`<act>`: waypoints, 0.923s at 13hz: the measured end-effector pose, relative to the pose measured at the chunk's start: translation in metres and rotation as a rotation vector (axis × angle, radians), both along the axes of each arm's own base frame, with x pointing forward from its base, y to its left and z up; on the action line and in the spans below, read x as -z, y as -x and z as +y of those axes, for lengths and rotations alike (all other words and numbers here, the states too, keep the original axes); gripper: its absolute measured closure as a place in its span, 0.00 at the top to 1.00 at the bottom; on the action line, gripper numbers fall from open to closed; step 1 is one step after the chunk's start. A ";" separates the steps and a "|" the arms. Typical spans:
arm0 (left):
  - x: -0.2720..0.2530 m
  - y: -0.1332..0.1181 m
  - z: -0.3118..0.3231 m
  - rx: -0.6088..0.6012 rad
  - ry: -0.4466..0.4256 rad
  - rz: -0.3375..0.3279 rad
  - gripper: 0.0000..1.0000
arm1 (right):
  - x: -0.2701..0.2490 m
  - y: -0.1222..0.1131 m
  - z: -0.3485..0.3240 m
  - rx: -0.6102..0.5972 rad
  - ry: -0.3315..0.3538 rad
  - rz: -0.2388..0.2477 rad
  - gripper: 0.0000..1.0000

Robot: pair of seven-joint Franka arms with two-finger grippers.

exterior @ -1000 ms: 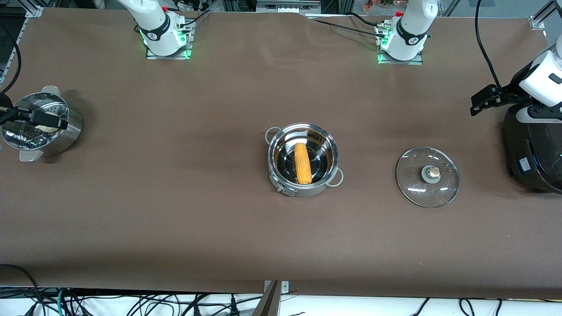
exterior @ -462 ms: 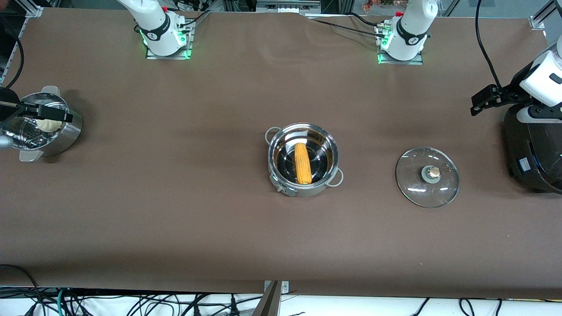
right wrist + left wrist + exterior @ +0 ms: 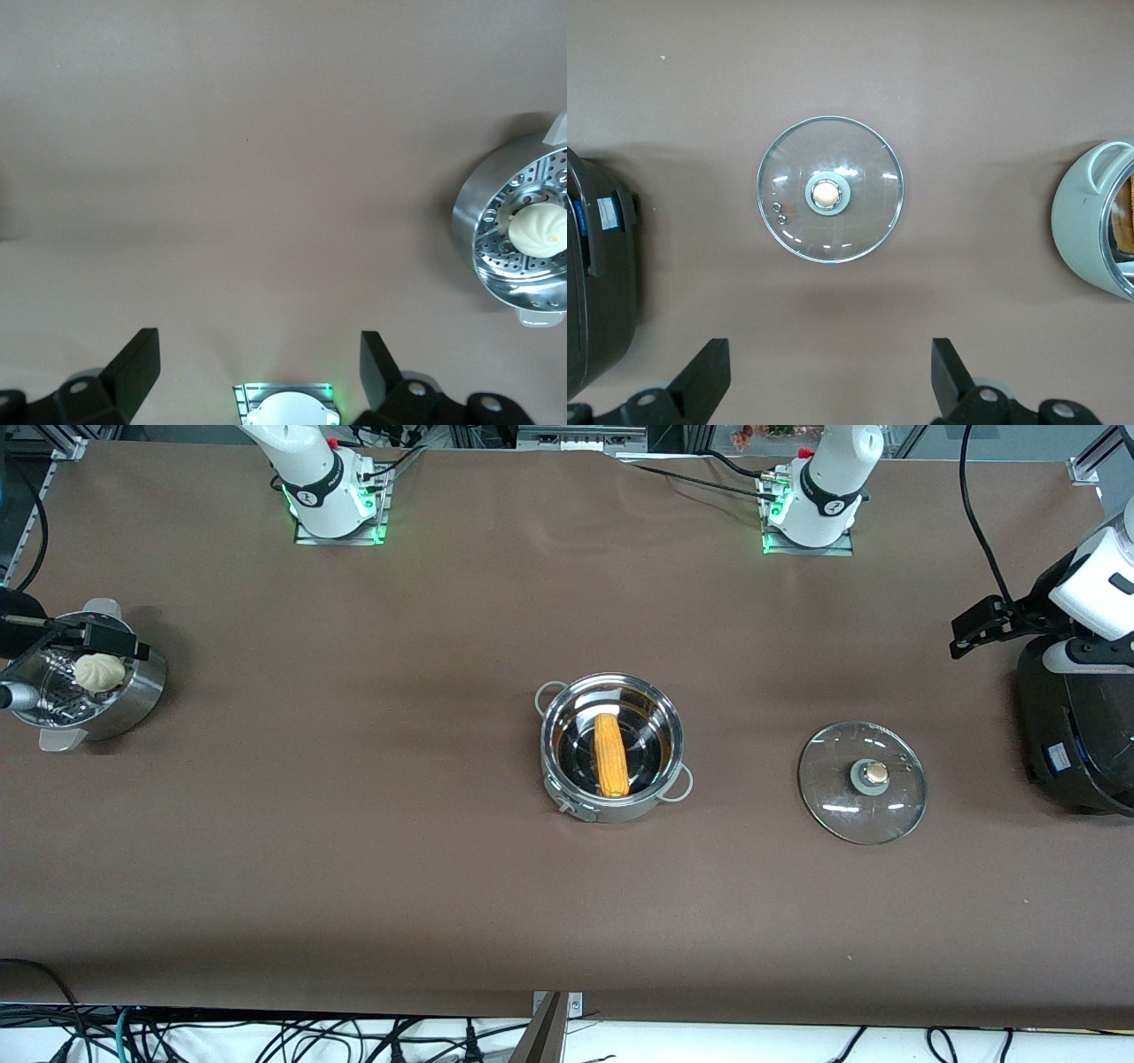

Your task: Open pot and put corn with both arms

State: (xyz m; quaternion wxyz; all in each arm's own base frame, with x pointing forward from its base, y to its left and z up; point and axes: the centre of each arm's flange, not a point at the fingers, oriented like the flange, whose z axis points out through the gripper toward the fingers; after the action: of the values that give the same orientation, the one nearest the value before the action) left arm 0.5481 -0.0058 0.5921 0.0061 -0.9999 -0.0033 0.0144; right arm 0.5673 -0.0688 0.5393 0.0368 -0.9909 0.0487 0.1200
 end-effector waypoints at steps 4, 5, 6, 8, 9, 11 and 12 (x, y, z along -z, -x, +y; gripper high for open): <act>0.000 0.000 0.001 -0.001 0.000 0.000 1.00 | 0.012 0.005 0.003 -0.026 0.037 -0.008 1.00; 0.000 0.000 0.001 -0.001 0.000 0.000 1.00 | 0.012 0.003 0.013 -0.056 0.062 -0.014 1.00; 0.000 0.000 0.001 -0.001 0.000 0.000 1.00 | 0.010 0.002 0.027 -0.086 0.077 -0.024 1.00; 0.000 0.000 0.001 -0.001 0.000 0.000 1.00 | 0.002 0.001 0.047 -0.122 0.087 -0.045 1.00; 0.000 0.000 0.001 -0.001 0.000 0.000 1.00 | -0.001 0.002 0.050 -0.129 0.088 -0.050 1.00; 0.000 0.000 0.001 -0.001 0.000 0.000 1.00 | -0.004 0.003 0.054 -0.136 0.088 -0.056 1.00; 0.000 0.000 0.001 -0.001 0.000 0.000 1.00 | -0.005 0.003 0.058 -0.142 0.089 -0.065 1.00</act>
State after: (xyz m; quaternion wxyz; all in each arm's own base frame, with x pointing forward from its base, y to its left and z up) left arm 0.5481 -0.0048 0.5921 0.0061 -0.9999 -0.0037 0.0145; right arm 0.5647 -0.0112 0.5446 -0.0141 -0.9959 -0.0176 0.0879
